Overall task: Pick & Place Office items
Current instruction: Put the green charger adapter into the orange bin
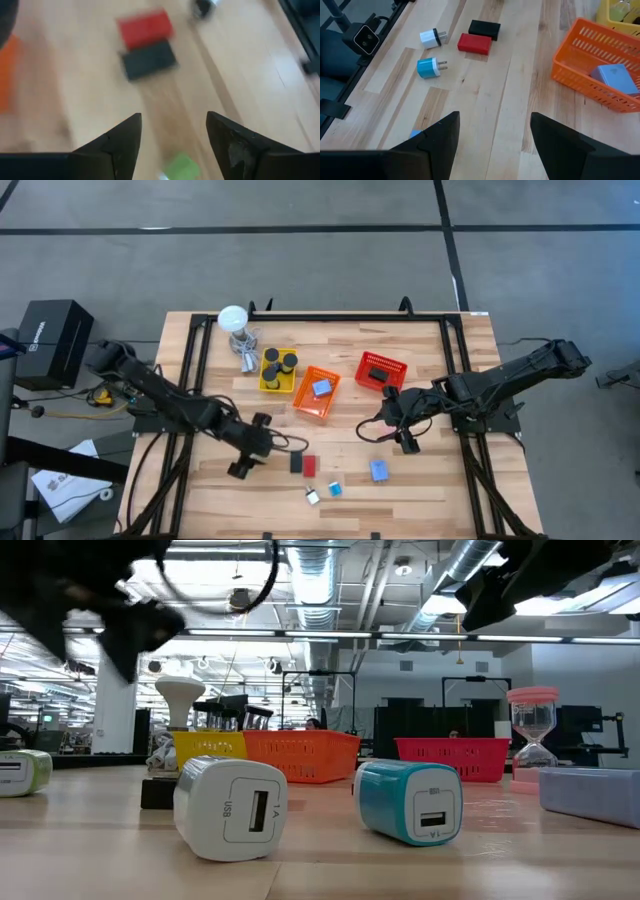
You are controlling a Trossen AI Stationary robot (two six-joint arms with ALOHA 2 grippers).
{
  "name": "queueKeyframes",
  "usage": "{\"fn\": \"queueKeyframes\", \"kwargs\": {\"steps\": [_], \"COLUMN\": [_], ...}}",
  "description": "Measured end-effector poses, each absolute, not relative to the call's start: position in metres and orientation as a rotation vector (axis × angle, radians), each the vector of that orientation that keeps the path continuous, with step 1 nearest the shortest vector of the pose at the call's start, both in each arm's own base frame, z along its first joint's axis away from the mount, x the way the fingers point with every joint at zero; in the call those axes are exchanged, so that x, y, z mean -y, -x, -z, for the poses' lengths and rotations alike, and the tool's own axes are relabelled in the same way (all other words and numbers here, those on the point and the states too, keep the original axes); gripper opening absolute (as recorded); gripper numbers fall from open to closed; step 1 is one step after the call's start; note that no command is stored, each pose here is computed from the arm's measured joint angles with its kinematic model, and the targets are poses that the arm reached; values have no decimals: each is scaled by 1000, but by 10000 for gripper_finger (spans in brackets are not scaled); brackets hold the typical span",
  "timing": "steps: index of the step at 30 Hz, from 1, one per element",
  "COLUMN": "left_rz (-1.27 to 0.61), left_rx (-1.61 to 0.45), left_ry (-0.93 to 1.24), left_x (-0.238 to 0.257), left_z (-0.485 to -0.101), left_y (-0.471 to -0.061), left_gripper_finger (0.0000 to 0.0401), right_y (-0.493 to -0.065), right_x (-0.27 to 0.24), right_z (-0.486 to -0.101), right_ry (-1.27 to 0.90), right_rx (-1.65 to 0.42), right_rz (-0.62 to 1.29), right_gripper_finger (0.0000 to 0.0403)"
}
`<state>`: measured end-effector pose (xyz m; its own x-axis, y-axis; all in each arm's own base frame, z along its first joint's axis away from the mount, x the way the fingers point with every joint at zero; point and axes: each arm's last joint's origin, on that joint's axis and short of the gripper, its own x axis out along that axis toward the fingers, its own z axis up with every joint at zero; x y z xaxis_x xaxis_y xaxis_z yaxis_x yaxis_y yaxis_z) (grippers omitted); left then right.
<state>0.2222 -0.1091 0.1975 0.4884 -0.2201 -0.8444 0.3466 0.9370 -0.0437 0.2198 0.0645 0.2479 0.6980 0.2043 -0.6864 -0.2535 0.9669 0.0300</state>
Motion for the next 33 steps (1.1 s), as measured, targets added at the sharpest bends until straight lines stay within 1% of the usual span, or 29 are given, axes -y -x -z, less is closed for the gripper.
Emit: {"fn": "queueKeyframes", "kwargs": {"steps": [4,7,10,16,22,26,33], "left_rz": [350,362,377,462,446,458,457], "left_rx": [-1134,-1187,-1211,-1239,-1265,-1287,-1294], "left_ry": [-173,-183,-206,-348,-426,-457,-459], "left_x": [111,114,118,125,126,126,126], "left_z": [-182,-173,-167,-159,-149,-142,-140], "left_y": [-219,-219,-218,-214,-216,-217,-218], "left_gripper_finger": [198,198,208,236,242,227,168], "right_y": [-220,-220,-220,-220,-220,-220,-220], "right_x": [-65,-65,-65,-65,-65,-65,-65], "right_z": [-248,-248,-248,-248,-248,-248,-248], "right_ry": [68,68,68,68,68,68,67], "right_rx": [-756,-756,-756,-756,-756,-756,-756], "right_rz": [-256,-256,-256,-256,-255,-255,-255], "right_gripper_finger": [235,235,235,235,235,235,235]}}
